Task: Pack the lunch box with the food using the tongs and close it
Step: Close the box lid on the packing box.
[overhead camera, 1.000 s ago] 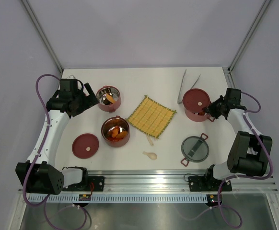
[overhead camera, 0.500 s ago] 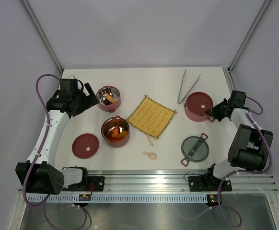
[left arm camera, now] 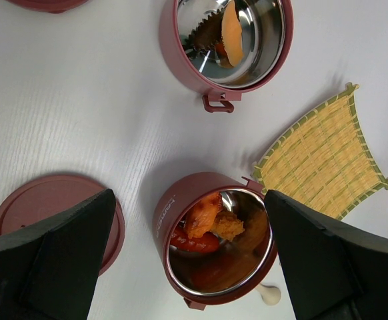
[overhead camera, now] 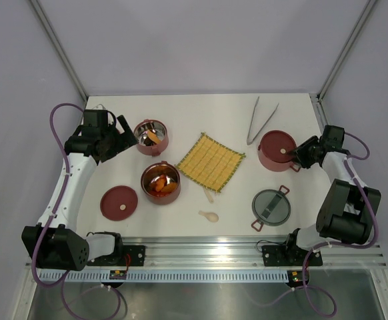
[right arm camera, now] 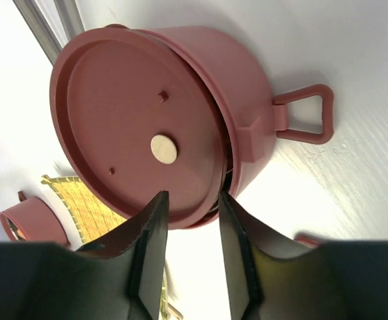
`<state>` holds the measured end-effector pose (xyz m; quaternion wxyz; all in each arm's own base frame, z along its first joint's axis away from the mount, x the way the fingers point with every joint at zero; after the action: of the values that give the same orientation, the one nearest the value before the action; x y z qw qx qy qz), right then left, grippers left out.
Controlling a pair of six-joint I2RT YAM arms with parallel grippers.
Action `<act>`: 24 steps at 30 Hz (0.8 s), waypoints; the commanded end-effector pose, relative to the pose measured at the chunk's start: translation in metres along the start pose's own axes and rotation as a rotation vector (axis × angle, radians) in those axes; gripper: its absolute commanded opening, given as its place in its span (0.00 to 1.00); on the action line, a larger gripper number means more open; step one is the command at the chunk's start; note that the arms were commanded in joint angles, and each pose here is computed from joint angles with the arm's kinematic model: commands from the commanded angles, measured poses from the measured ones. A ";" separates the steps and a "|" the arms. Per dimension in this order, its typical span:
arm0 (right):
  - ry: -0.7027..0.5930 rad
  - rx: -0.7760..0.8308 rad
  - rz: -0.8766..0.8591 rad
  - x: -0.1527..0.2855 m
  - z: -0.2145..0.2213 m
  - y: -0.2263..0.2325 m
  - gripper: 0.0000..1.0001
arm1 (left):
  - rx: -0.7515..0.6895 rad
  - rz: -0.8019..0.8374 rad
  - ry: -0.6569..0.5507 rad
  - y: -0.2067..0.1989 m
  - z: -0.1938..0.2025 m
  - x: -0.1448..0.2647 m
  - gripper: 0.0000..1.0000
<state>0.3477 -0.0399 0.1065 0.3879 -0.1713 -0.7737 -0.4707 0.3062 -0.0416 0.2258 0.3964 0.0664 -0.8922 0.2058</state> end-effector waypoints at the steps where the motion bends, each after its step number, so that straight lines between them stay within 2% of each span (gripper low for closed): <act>1: -0.096 0.065 -0.004 0.028 -0.019 0.015 0.44 | 0.013 0.043 -0.026 -0.007 -0.007 -0.002 0.99; 3: -0.113 0.090 -0.008 0.034 -0.022 0.017 0.53 | 0.012 0.046 -0.026 -0.008 -0.007 -0.002 0.99; 5: -0.125 0.109 -0.006 0.040 -0.026 0.021 0.56 | 0.014 0.049 -0.026 -0.008 -0.007 -0.002 0.99; 7: -0.141 0.125 -0.012 0.045 -0.031 0.027 0.55 | 0.015 0.053 -0.026 -0.009 -0.007 -0.002 0.99; 11: -0.152 0.198 -0.033 0.050 -0.032 0.045 0.41 | 0.017 0.058 -0.023 -0.010 -0.006 -0.002 0.99; 14: -0.141 0.312 -0.005 0.042 -0.023 0.066 0.36 | 0.019 0.066 -0.019 -0.011 -0.005 -0.001 0.99; 19: -0.167 0.447 0.091 0.026 -0.024 0.094 0.40 | 0.022 0.071 -0.018 -0.011 -0.005 0.001 0.99; 24: -0.083 0.523 0.166 -0.011 -0.019 0.096 0.48 | 0.019 0.067 -0.027 -0.010 -0.005 0.004 0.99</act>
<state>0.4229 0.0045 0.1765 0.3889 -0.1217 -0.8757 -0.2590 0.3054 -0.0468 0.2226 0.4014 0.0559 -0.8881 0.2168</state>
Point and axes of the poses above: each gripper's point midway between its finger pads, its own x axis back along the fingers, its own y axis along the line the jaws close on, z = x × y, the point moved 2 cm from there along x, back along the fingers, and after that the axes turned 4 degrees about -x, right-handed, at the moved point
